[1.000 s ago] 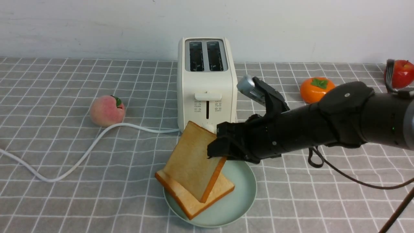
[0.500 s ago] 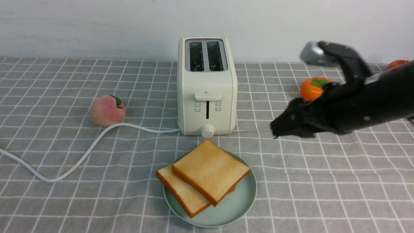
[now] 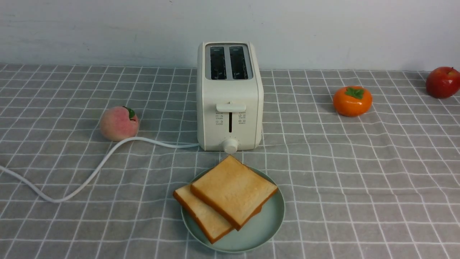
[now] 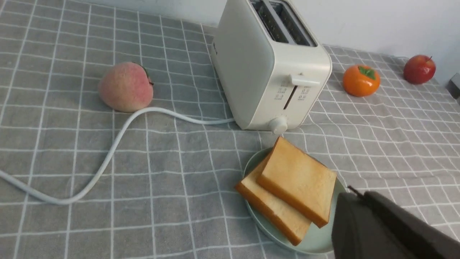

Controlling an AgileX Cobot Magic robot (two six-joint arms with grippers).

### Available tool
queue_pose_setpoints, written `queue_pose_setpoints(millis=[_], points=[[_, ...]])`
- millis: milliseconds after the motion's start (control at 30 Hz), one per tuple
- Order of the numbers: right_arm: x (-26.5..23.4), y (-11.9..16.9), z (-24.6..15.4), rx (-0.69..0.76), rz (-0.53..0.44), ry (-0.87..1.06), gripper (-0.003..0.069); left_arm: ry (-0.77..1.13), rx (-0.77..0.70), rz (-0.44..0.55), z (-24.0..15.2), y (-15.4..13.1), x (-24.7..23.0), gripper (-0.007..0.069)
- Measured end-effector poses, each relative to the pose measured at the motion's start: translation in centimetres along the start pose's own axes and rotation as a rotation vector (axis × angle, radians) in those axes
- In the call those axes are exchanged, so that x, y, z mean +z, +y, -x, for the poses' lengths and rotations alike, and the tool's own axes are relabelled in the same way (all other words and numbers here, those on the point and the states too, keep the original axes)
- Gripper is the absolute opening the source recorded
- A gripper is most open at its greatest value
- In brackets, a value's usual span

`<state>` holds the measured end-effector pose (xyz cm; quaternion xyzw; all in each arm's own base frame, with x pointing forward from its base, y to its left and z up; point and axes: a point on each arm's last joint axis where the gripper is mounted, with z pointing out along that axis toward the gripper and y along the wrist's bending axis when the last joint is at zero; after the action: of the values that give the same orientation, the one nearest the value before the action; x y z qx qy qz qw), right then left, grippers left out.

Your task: Take toasted bread from bread machine on grey coffee table place on plate.

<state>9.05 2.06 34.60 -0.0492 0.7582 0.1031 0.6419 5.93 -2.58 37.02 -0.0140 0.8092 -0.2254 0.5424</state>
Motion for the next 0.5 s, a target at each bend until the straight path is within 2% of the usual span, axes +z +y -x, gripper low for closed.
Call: queue_pose_setpoints(millis=[67,167,300,500], points=[[-0.4,-0.2,-1.7,-0.007,0.000,-0.061,-0.0015,-0.010,0.000,-0.003,0.1,0.0,0.0,-0.0014],[-1.2,-0.5,-5.0,-0.011,0.013,-0.256,-0.0013,-0.027,0.000,-0.008,0.2,-0.1,0.0,-0.0014],[-2.1,-0.7,-6.2,-0.011,0.024,-0.407,-0.0008,-0.030,-0.001,-0.008,0.3,-0.1,0.0,-0.0014],[-2.8,-0.7,-6.4,-0.012,0.029,-0.475,-0.0008,-0.030,-0.002,-0.008,0.3,-0.1,0.0,-0.0014]])
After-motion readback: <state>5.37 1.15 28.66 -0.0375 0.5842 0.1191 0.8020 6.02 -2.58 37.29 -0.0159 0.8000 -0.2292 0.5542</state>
